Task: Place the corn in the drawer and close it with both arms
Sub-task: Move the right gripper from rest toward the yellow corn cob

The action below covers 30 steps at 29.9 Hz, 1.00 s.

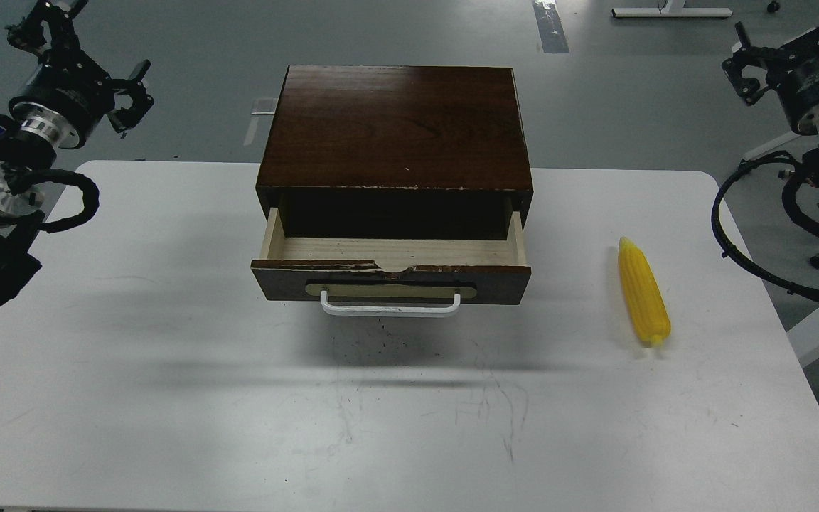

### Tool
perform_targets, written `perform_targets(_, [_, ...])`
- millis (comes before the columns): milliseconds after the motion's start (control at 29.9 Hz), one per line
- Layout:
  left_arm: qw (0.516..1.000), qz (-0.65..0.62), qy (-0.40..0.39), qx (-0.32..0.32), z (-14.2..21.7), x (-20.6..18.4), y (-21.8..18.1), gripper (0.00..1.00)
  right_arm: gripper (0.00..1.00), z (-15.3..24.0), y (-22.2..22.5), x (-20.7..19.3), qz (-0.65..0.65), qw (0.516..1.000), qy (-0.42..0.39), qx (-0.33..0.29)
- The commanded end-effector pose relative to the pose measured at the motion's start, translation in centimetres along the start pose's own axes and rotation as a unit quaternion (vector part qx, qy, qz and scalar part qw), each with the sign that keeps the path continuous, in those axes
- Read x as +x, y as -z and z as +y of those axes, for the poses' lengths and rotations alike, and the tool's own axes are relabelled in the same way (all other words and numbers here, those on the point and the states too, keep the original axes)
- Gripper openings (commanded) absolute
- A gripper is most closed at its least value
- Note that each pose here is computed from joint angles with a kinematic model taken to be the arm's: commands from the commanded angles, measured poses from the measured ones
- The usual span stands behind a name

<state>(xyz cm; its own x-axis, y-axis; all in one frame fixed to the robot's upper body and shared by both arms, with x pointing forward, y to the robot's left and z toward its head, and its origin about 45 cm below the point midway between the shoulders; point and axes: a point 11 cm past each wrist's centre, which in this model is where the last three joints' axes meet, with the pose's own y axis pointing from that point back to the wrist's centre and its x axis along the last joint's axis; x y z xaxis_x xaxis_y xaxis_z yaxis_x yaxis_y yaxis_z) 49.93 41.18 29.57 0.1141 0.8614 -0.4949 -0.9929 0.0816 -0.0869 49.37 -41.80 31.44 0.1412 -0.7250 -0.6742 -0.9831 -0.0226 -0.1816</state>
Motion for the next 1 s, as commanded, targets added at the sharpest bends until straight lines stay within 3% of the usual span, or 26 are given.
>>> perform_targets(0, [1.0,-0.001,-0.003,-0.003,0.1,0.3,-0.2,0.98,1.0,0.1,-0.7,-0.2,0.006,1.0,0.005,-0.011])
perform_targets(301, [1.0,0.01,-0.017,-0.022,0.5,1.2,-0.7,0.98,1.0,0.2,-1.3,-0.2,0.028,0.999,0.006,-0.032])
perform_targets(401, [0.995,0.034,-0.038,-0.089,1.1,2.4,-2.4,0.98,1.0,0.1,0.2,-0.7,0.068,0.997,0.019,-0.042])
perform_targets(568, [0.995,0.032,-0.039,-0.087,1.3,2.6,-2.2,0.98,1.0,0.1,4.4,-3.6,0.144,0.986,0.061,-0.055])
perform_targets(735, [0.996,0.027,-0.045,-0.076,1.7,3.1,-1.5,0.98,1.0,-0.8,7.3,-8.0,0.324,0.935,0.104,-0.103])
perform_targets(969, [0.997,0.014,-0.046,-0.058,2.0,3.4,-0.5,0.98,1.0,-1.9,6.1,-11.2,0.483,0.846,0.138,-0.177])
